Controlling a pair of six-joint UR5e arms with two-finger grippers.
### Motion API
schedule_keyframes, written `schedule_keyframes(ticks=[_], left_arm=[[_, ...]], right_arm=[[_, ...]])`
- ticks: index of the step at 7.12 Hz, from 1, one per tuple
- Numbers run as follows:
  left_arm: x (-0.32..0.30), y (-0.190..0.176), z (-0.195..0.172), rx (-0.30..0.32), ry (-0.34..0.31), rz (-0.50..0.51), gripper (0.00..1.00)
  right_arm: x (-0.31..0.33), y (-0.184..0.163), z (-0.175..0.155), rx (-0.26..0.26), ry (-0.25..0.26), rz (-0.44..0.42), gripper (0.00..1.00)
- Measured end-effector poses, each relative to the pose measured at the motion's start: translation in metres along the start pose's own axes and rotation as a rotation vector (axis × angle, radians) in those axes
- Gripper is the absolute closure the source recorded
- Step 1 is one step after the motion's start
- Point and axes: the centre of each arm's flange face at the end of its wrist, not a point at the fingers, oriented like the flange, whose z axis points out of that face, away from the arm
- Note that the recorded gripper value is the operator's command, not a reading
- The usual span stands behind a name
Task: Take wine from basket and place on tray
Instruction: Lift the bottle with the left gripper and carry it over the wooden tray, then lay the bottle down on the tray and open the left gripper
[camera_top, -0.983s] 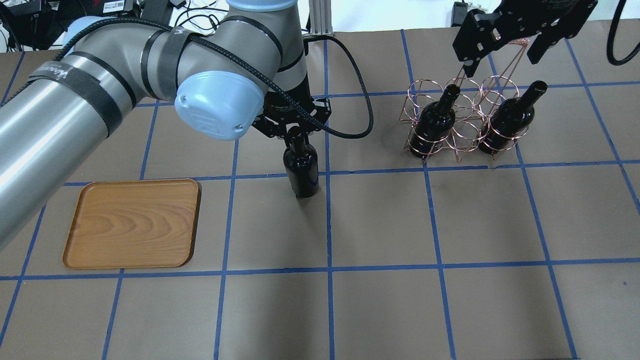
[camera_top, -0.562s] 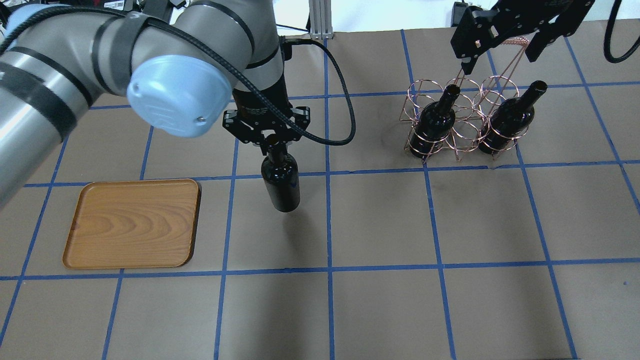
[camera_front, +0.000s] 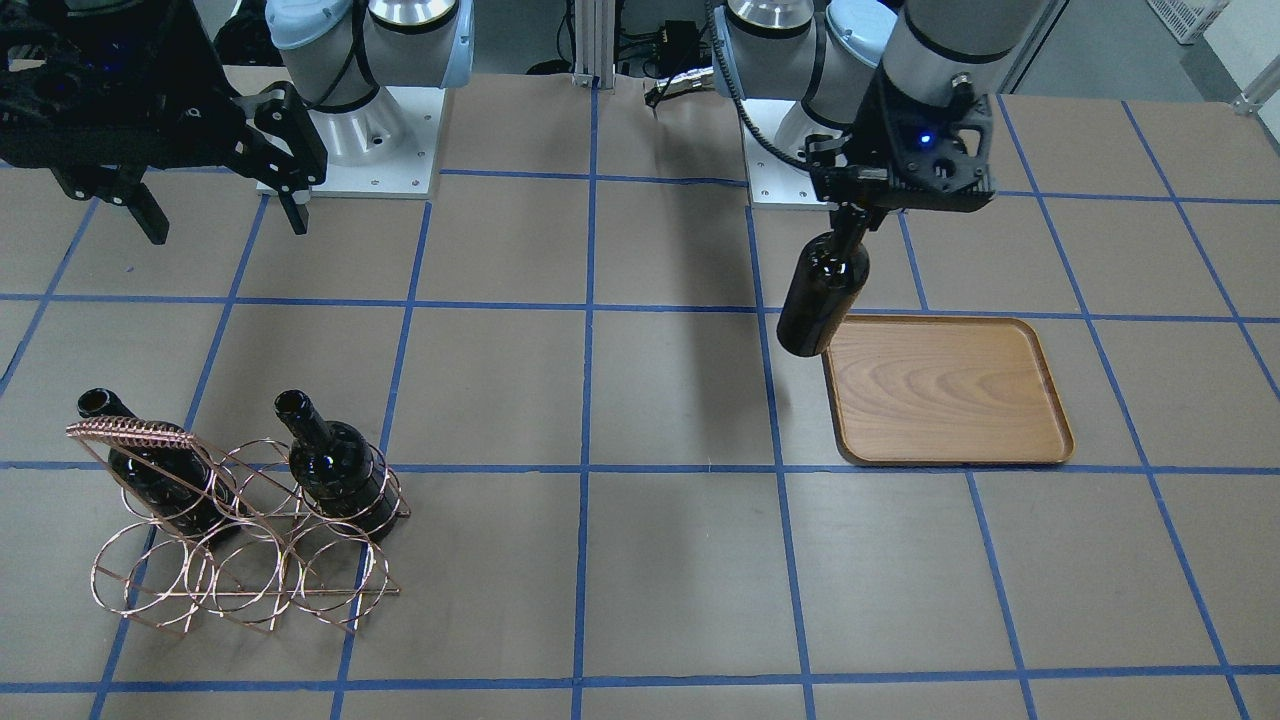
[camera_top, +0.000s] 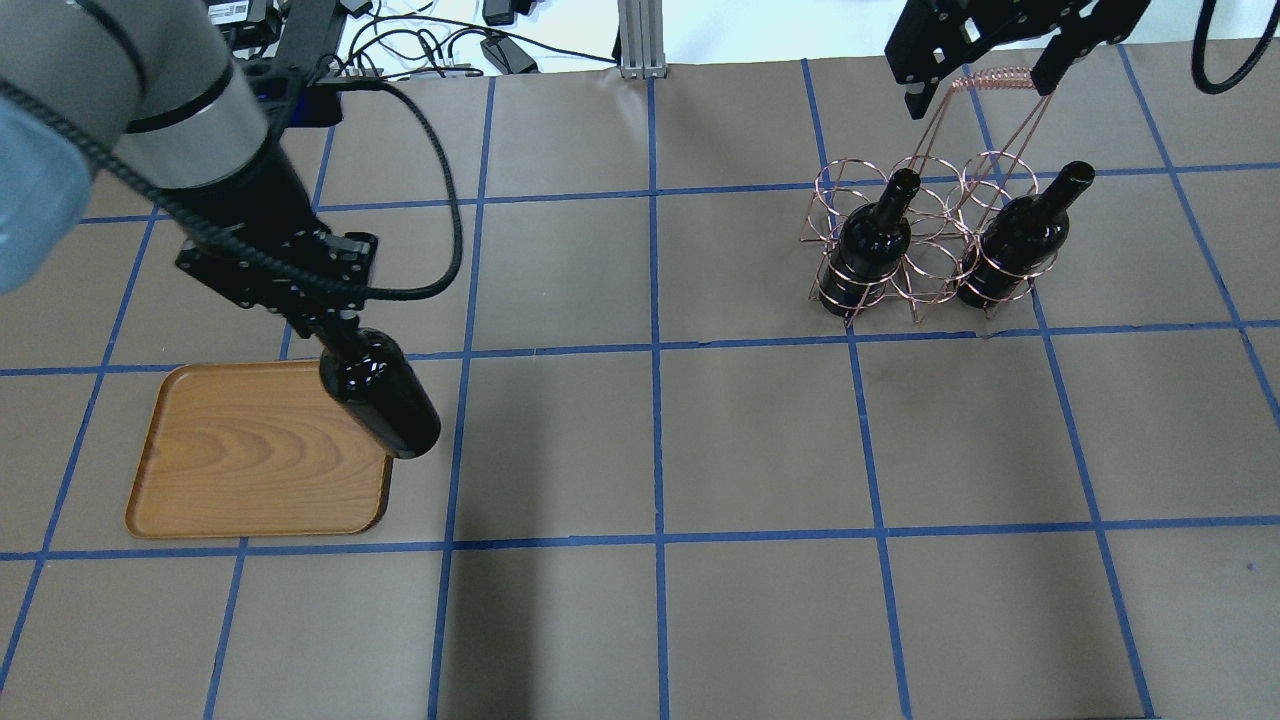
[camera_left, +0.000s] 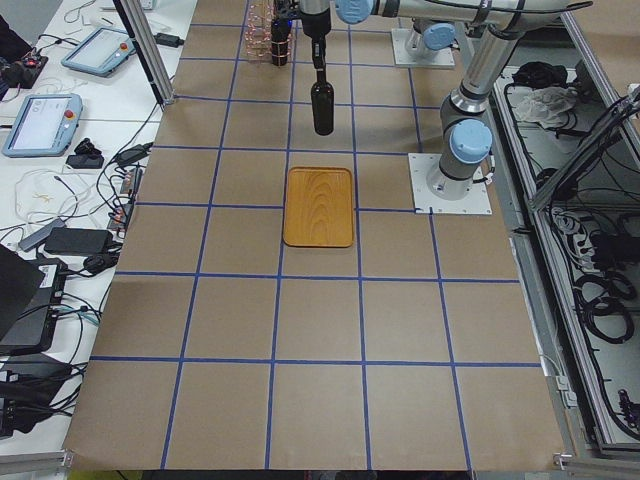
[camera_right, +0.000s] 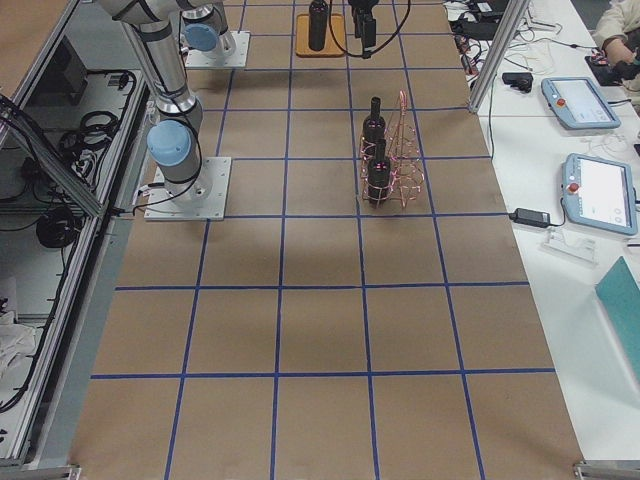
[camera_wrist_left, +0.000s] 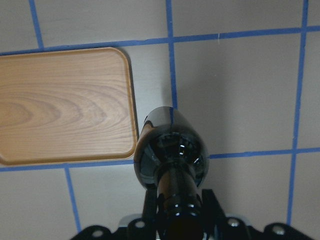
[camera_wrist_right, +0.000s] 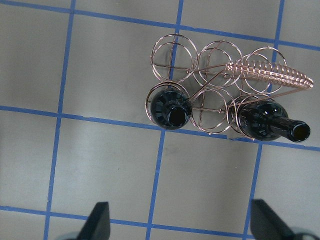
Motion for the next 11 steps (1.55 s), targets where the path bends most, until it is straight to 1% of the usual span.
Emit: schedule_keyframes(ticks=[2,5,8,9,10,11], left_arm=[[-0.062,0.026,0.011,-0.008,0.0,0.011,1.0],[-0.124,0.043,0.018,-0.012,0.015,-0.017,1.0],[-0.143,0.048,0.024,-0.02,0.022,-0.049,1.0],[-0.148,0.049,0.025,-0.021,0.026,-0.055,1.0],[-0.153,0.049,0.026,-0.017,0.028,-0.052,1.0],[-0.16,0.045,0.028,0.001,0.023,-0.038,1.0]], right_arm=[[-0.004,0.003,0.015,-0.025,-0.003,-0.018,0.0],[-0.006,0.011,0.02,-0.03,0.005,-0.025,0.0],[-0.006,0.012,0.021,-0.029,0.007,-0.024,0.0],[-0.005,0.012,0.02,-0.029,0.016,-0.026,0.0],[-0.005,0.013,0.02,-0.029,0.022,-0.026,0.0],[-0.005,0.014,0.02,-0.031,0.025,-0.027,0.0]])
